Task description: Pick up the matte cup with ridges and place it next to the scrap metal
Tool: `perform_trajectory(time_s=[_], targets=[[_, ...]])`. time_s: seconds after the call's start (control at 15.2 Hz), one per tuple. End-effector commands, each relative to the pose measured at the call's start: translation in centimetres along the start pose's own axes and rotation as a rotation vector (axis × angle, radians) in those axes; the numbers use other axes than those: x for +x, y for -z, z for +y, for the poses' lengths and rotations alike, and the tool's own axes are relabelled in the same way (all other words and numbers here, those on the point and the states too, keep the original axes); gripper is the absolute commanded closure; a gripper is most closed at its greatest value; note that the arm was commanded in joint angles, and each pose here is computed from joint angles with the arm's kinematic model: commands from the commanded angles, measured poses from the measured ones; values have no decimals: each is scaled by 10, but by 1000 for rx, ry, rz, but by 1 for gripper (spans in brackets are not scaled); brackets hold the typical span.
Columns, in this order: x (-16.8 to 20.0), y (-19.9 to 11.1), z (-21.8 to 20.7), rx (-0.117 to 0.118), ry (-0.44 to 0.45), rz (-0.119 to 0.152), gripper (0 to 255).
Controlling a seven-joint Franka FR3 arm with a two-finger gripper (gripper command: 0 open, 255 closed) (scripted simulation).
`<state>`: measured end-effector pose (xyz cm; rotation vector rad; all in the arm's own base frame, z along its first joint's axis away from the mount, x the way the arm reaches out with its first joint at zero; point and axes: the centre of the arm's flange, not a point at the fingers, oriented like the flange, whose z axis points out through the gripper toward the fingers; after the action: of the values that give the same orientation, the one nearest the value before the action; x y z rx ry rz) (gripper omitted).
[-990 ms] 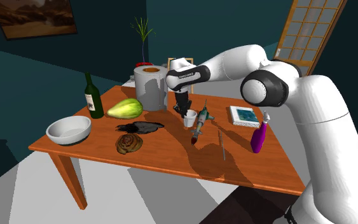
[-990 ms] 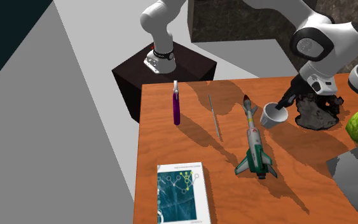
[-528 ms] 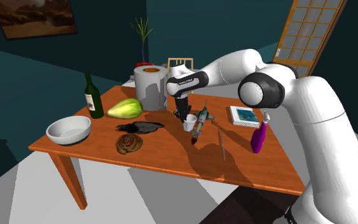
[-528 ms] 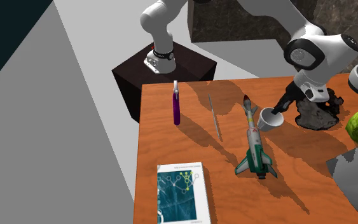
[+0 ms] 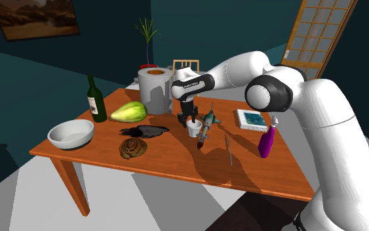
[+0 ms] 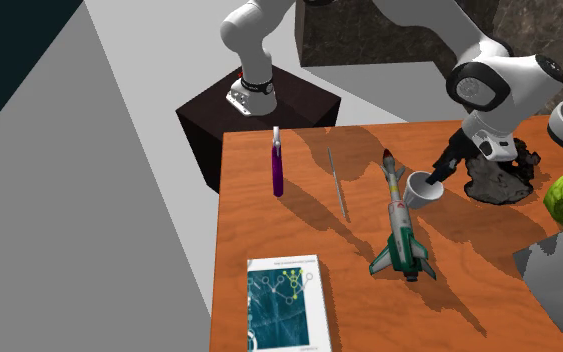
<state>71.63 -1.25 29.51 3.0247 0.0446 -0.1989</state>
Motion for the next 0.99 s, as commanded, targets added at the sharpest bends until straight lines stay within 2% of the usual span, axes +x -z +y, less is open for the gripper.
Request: perform_trajectory(time_s=[0.0, 0.2, 0.46, 0.92], targets=[[0, 0, 0, 0, 0, 0, 0], [0, 0, 0, 0, 0, 0, 0], [0, 50, 0, 0, 0, 0, 0], [0, 50, 0, 0, 0, 0, 0]])
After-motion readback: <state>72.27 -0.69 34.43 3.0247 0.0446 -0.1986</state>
